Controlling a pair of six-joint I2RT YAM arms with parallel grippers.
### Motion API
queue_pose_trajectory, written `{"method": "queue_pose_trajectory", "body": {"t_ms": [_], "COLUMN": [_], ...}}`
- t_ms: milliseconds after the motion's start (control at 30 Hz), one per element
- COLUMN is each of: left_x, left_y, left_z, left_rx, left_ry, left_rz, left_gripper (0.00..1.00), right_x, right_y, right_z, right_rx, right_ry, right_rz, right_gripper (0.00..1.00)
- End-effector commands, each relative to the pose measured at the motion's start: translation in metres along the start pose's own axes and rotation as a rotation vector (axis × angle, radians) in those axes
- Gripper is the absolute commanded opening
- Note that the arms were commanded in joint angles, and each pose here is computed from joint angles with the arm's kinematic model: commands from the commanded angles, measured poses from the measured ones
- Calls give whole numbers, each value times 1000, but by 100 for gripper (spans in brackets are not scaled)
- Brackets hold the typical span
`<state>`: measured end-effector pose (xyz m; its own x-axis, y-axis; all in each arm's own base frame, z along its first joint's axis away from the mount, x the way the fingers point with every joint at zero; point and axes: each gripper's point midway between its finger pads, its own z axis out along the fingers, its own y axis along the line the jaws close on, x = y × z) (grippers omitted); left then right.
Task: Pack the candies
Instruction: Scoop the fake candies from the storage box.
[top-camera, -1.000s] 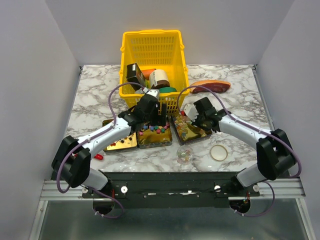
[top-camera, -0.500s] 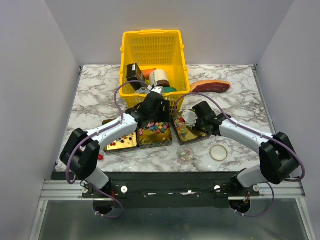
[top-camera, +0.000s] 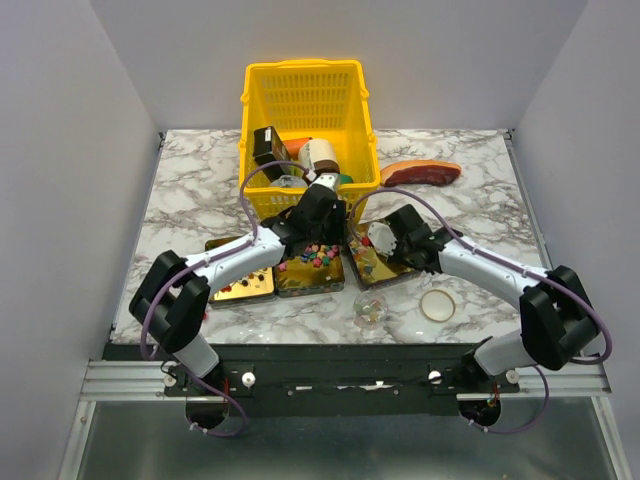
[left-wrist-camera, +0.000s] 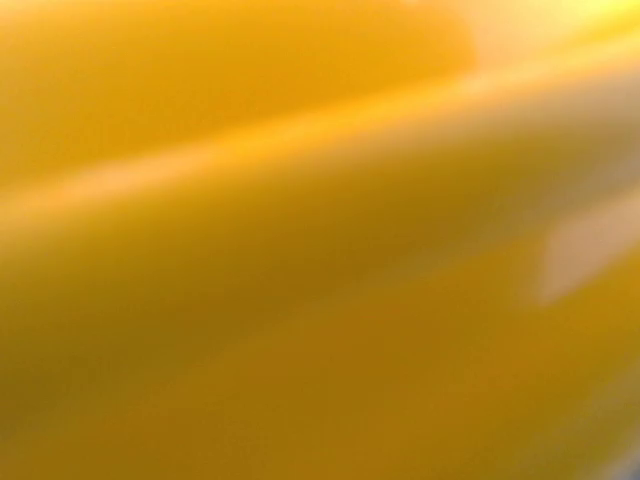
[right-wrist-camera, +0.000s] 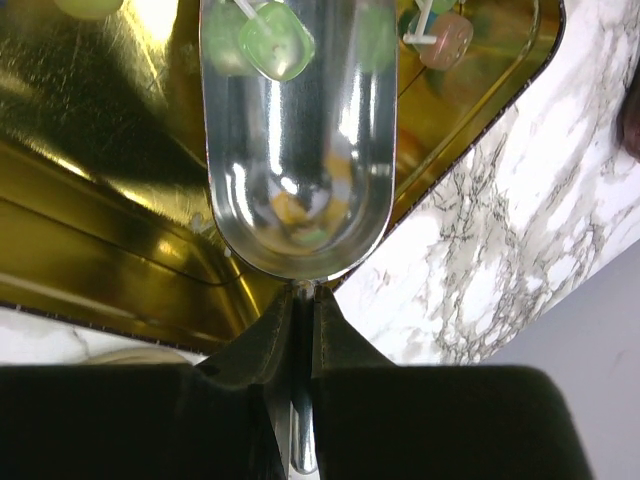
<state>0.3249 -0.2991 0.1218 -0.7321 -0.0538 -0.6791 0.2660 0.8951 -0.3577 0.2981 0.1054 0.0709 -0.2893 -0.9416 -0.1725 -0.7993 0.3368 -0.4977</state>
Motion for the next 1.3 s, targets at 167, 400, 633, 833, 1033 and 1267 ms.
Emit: {"method": "queue_pose_trajectory", "body": {"t_ms": [167, 400, 633, 833, 1033, 1267], "left_x": [108, 128, 120, 95, 83, 76], "left_y": [45, 56, 53, 46, 54, 61], "left_z": [15, 15, 5, -12, -30, -40], "left_rx": [-140, -189, -148, -112, -146, -170], "left_ry": [393, 463, 407, 278, 189, 135], "left_rz": [-9, -14, -5, 4, -13, -20], "left_gripper": [53, 45, 42, 51, 62, 70], "right_x": [-4, -16, -25, -36, -52, -67], "right_y": [15, 28, 27, 24, 21, 22], "right_z": [-17, -5, 2, 9, 15, 18], "right_rx": [-88, -140, -134, -127, -131, -147], "right_ry": [-45, -55, -68, -77, -103, -163], "right_rz": [-22, -16, 36, 95, 127, 154], "right_gripper": [1, 1, 1, 1, 1, 1]}}
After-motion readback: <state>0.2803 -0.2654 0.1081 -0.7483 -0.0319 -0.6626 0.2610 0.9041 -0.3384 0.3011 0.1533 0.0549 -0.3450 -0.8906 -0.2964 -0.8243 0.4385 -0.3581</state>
